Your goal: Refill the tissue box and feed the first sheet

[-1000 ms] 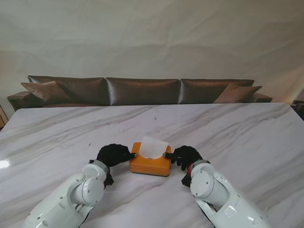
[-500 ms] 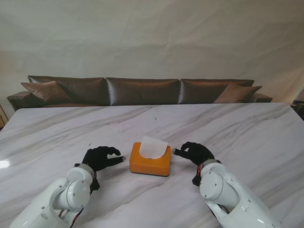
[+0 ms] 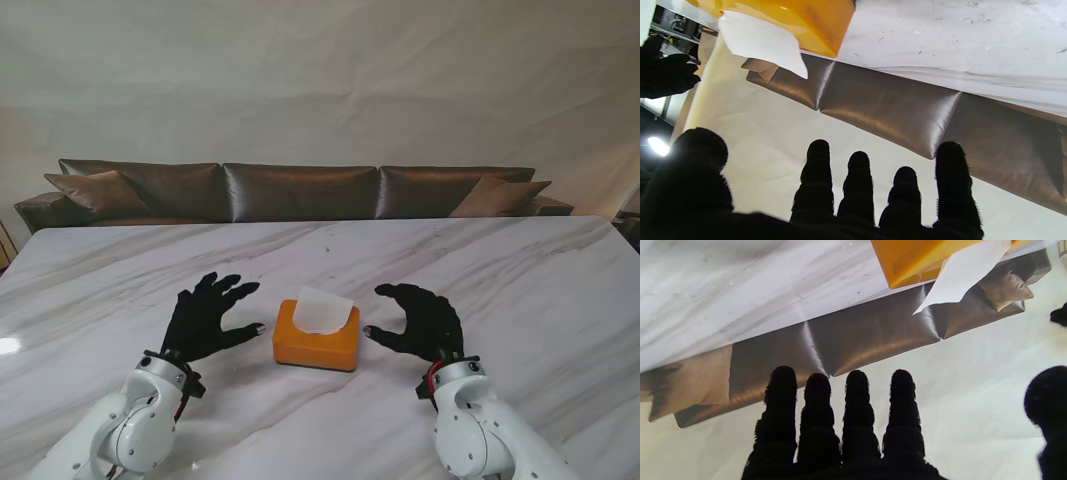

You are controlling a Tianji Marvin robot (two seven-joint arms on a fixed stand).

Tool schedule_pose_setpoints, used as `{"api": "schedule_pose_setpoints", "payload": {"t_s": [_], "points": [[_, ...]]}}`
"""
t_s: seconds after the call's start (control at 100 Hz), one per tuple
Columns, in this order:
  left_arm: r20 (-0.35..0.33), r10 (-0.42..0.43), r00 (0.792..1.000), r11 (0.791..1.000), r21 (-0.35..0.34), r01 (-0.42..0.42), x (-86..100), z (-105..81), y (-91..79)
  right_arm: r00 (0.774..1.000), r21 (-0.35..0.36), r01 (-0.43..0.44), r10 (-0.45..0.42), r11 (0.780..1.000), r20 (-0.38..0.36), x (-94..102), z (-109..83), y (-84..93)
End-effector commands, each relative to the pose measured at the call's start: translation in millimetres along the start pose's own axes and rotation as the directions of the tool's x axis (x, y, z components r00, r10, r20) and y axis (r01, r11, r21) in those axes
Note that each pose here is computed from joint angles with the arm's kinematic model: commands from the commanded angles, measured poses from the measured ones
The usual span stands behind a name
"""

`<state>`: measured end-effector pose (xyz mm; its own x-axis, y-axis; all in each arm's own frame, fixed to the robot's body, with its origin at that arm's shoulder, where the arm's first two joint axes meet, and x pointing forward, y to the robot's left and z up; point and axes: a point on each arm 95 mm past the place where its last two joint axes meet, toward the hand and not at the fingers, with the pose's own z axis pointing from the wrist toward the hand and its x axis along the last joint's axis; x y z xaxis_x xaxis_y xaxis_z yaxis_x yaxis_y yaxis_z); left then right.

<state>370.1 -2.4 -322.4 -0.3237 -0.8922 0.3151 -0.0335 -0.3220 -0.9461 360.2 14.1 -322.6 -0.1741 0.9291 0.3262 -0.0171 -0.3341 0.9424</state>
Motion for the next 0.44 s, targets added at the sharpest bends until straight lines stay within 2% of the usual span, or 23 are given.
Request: {"api": "schedule_pose_setpoints", "payload": {"t_s": [0.0, 0.17, 0.43], "points": [[-0.031, 0.001, 1.000, 1.000, -0.004, -0.001, 6.6, -3.3, -0.7, 1.000, 0.017, 0.010, -0.010, 1.000, -0.020, 1.5, -7.8, -0.6], [-0.053, 0.003, 0.999, 1.000, 0.005, -0.002, 11.9, -9.1, 1.5, 0.997, 0.026, 0.033, -0.031, 0.999, -0.065, 3.9, -17.9, -0.4], [-0.062, -0.001, 0.998, 1.000, 0.006, 0.001, 16.3, -11.9, 2.4, 0.998, 0.034, 0.020, -0.018, 0.999, -0.060, 3.6, -24.2, -5.3]]}}
